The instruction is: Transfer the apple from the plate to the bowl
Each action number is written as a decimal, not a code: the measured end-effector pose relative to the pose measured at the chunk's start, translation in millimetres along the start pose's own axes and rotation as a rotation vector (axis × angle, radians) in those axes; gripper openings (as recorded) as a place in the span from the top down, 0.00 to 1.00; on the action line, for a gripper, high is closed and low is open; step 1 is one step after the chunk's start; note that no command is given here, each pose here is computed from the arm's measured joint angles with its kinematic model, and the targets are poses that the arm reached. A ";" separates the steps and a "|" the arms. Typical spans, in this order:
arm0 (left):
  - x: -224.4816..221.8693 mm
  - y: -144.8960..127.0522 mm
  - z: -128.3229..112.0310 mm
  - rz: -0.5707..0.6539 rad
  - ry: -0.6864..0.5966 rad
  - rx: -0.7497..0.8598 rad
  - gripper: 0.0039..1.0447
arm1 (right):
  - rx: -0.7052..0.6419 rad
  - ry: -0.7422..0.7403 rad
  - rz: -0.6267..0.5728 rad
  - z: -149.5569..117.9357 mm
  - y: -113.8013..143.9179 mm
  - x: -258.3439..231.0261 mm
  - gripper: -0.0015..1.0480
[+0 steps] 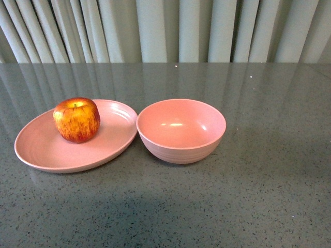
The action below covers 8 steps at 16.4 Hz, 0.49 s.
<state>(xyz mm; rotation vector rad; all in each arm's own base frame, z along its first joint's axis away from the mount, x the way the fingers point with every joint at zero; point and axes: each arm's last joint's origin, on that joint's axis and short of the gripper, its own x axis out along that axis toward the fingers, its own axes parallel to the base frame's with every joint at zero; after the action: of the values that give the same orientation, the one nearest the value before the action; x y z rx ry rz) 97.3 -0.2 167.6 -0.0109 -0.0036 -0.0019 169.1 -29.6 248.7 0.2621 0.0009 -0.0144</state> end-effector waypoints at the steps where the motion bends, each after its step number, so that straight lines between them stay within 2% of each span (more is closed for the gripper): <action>1: 0.0 0.0 0.0 0.000 0.000 0.000 0.06 | -0.090 -0.013 0.009 -15.4 -0.4 -13.1 0.24; 2: 0.0 0.0 0.0 0.000 0.000 0.000 0.06 | -0.163 -0.001 0.019 -32.8 0.3 -23.4 0.34; 4: 0.0 0.0 0.0 0.000 0.000 0.000 0.06 | -0.222 0.010 0.016 -60.0 -1.1 -37.4 0.57; 6: 0.0 0.0 0.0 0.000 0.000 0.000 0.06 | -0.238 0.000 0.000 -71.7 4.2 -43.2 0.79; 7: 0.0 0.0 0.0 0.000 0.000 0.000 0.06 | -0.242 0.002 0.040 -77.5 10.3 -45.3 0.92; 8: 0.0 0.0 0.0 0.000 0.000 0.000 0.06 | -0.252 0.001 0.031 -79.5 9.6 -46.5 0.98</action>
<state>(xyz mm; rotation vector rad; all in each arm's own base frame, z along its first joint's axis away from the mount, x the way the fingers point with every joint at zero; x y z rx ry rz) 97.3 -0.2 167.6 -0.0105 -0.0040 -0.0019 122.8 1.0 174.6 0.0101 -0.0005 0.0168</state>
